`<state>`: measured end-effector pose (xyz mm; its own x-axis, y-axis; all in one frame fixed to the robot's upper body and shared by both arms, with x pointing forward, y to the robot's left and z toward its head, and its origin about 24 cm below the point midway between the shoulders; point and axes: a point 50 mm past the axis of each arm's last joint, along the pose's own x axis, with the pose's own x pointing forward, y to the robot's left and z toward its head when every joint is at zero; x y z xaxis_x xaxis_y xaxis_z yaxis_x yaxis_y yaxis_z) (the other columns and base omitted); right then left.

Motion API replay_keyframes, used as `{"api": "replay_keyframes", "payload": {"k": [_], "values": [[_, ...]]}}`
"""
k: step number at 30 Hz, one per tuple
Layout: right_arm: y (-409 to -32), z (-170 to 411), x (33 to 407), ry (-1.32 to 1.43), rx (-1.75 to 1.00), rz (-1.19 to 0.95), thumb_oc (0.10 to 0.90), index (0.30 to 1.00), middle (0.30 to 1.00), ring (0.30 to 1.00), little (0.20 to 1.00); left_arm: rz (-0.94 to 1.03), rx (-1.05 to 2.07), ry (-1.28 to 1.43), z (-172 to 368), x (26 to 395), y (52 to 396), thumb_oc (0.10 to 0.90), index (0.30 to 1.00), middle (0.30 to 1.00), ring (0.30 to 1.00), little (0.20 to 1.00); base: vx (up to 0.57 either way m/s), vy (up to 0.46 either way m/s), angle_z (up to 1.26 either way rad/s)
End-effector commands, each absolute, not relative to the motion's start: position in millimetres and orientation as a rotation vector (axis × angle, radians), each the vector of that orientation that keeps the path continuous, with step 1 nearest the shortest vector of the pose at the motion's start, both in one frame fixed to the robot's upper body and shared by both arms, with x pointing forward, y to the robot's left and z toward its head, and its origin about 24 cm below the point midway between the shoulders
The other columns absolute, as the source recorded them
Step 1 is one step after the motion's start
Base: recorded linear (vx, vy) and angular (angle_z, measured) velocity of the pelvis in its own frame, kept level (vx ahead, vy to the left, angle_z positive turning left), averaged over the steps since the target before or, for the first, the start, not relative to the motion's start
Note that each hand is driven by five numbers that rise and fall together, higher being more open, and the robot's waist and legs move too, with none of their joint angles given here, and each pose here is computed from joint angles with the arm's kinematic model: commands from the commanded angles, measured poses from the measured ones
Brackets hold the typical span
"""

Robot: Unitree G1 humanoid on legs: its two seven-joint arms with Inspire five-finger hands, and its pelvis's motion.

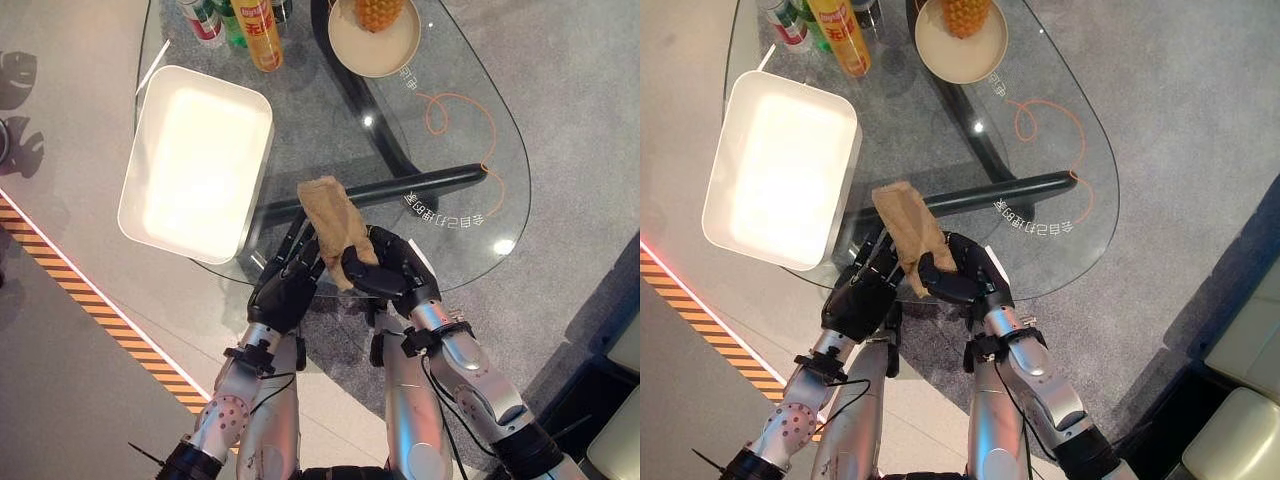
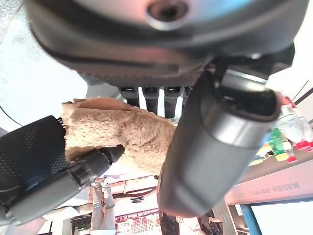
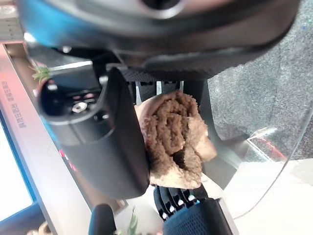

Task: Wipe the table with a cloth and put it in the basket.

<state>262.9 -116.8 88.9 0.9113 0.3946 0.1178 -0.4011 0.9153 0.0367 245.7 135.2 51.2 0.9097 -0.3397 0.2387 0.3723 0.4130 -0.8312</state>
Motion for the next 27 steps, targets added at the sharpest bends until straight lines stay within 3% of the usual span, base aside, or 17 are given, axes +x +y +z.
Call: {"api": "replay_keyframes", "payload": {"k": [1,6,20,21,22,27], "values": [[-88.0,143.1,244.4,-0.380,-0.032,0.721,0.100,0.300,0.300,0.300,0.200,-0.671,-1.066,-0.273,102.7,234.0,122.7,0.800,0.900,0.900,0.900,0.900,0.00,0.000,0.00],[-79.1,140.3,241.2,-0.351,-0.262,0.897,0.100,0.300,0.300,0.300,0.200,-0.678,-1.055,-0.263,103.7,237.0,126.2,0.800,0.900,0.900,0.900,0.900,0.00,-0.007,0.00],[-76.1,139.6,238.3,-0.362,-0.430,0.937,0.100,0.300,0.300,0.300,0.200,-0.679,-1.063,-0.278,109.5,236.7,126.0,0.800,0.900,0.900,0.900,0.900,0.00,-0.003,0.01],[-76.6,139.4,238.6,-0.362,-0.430,0.932,0.100,0.300,0.300,0.300,0.200,-0.680,-1.085,-0.291,109.9,236.7,127.2,0.622,0.747,0.747,0.747,0.722,0.00,0.000,0.00],[-77.1,139.3,238.9,-0.363,-0.428,0.925,0.100,0.300,0.300,0.300,0.200,-0.678,-1.110,-0.300,109.9,236.5,128.1,0.100,0.300,0.300,0.300,0.200,0.00,0.000,0.00],[-76.2,140.1,240.6,-0.380,-0.413,0.901,0.100,0.300,0.300,0.300,0.200,-0.648,-1.196,-0.342,110.1,237.6,131.7,0.100,0.300,0.300,0.300,0.200,0.00,0.000,0.00]]}}
